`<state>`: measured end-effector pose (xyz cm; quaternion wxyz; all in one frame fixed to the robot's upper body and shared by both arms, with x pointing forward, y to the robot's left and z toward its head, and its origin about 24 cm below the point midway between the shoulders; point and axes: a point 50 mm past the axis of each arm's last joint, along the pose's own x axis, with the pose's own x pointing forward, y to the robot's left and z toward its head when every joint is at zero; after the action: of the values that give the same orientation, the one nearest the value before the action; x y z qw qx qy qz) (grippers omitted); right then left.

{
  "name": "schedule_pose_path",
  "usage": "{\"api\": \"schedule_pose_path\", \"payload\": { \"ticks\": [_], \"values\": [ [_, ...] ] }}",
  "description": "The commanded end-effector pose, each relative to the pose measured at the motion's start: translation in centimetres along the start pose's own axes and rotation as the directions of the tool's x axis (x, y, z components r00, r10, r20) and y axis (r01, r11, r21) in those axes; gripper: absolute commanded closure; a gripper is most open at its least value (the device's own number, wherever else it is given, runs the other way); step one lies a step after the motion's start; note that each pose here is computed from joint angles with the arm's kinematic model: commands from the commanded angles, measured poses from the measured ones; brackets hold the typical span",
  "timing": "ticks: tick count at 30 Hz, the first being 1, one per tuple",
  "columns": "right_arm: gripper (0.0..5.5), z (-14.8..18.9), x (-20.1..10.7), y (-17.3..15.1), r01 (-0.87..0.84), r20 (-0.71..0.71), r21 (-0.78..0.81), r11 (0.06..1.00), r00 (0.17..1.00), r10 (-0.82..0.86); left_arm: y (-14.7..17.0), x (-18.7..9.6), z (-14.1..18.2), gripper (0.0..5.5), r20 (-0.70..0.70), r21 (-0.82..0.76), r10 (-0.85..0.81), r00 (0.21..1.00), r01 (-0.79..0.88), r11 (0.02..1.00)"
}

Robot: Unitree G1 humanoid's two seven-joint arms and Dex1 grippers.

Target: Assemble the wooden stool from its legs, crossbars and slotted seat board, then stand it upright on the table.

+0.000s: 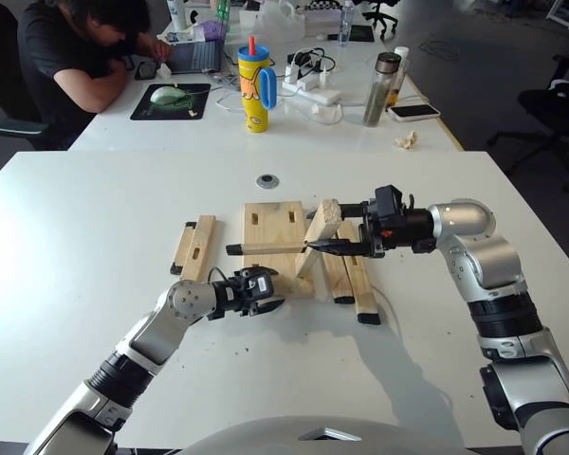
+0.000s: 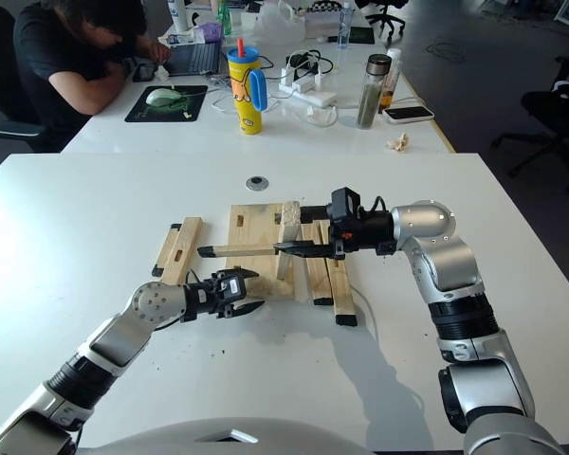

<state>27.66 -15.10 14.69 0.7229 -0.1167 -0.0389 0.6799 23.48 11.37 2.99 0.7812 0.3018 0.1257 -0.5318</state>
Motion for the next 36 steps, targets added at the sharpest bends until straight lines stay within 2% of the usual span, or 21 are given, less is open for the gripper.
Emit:
{"api": "schedule_pose_path", "payload": {
  "ticks": [1,4,7,10,14,20,21,24,29,32,36],
  "values": [
    [3.46,-4.7,-0.1,1.5,0.036,-0.198,0.101,0.994,0.98,-0.015,-3.3,1.0,-4.2,2.47,-0.201,-0.154,-0.088,0.976,0.057,0.986],
    [3.46,-4.5,0.5,1.0,0.038,-0.177,0.095,0.995,0.984,-0.02,-3.1,1.5,-4.6,2.47,-0.23,-0.169,-0.07,0.971,0.031,0.985],
    [3.46,-4.4,0.7,-0.6,0.085,-0.138,0.19,0.978,0.989,-0.059,-2.8,1.7,-4.6,2.47,-0.242,-0.183,-0.057,0.969,0.013,0.983],
    [3.46,-5.0,0.5,-1.8,0.106,-0.161,0.216,0.971,0.984,-0.072,-2.6,1.8,-4.6,2.47,-0.253,-0.195,-0.054,0.966,0.004,0.981],
    [3.46,-6.6,0.5,-1.6,0.115,-0.191,0.276,0.954,0.98,-0.062,-2.3,2.3,-4.3,2.47,-0.247,-0.219,-0.047,0.968,-0.009,0.976],
    [3.46,-7.7,0.6,0.0,0.002,-0.252,0.157,0.988,0.967,0.038,-1.9,2.6,-4.2,2.47,-0.25,-0.276,-0.019,0.968,-0.053,0.96],
    [3.1,-7.6,0.7,-0.2,0.007,-0.254,0.122,0.992,0.967,0.024,-1.9,2.6,-4.4,2.47,-0.261,-0.281,-0.015,0.965,-0.061,0.958],
    [2.65,-6.3,0.8,-1.9,0.096,-0.213,0.046,0.994,0.973,-0.084,-1.7,2.6,-4.6,2.47,-0.287,-0.306,0.007,0.958,-0.099,0.947],
    [2.65,-4.2,-0.2,-3.7,0.178,-0.214,-0.076,0.981,0.958,-0.19,-1.6,2.5,-5.7,2.47,-0.371,-0.337,0.049,0.927,-0.184,0.923],
    [2.65,-3.6,-1.4,-3.8,0.162,-0.29,-0.155,0.975,0.935,-0.202,-1.7,2.3,-6.4,2.47,-0.42,-0.36,0.077,0.904,-0.244,0.901],
    [2.65,-5.2,-5.0,-4.1,0.226,-0.463,-0.176,0.958,0.84,-0.283,-1.7,1.9,-7.4,2.47,-0.479,-0.381,0.129,0.868,-0.338,0.86]
  ]
}}
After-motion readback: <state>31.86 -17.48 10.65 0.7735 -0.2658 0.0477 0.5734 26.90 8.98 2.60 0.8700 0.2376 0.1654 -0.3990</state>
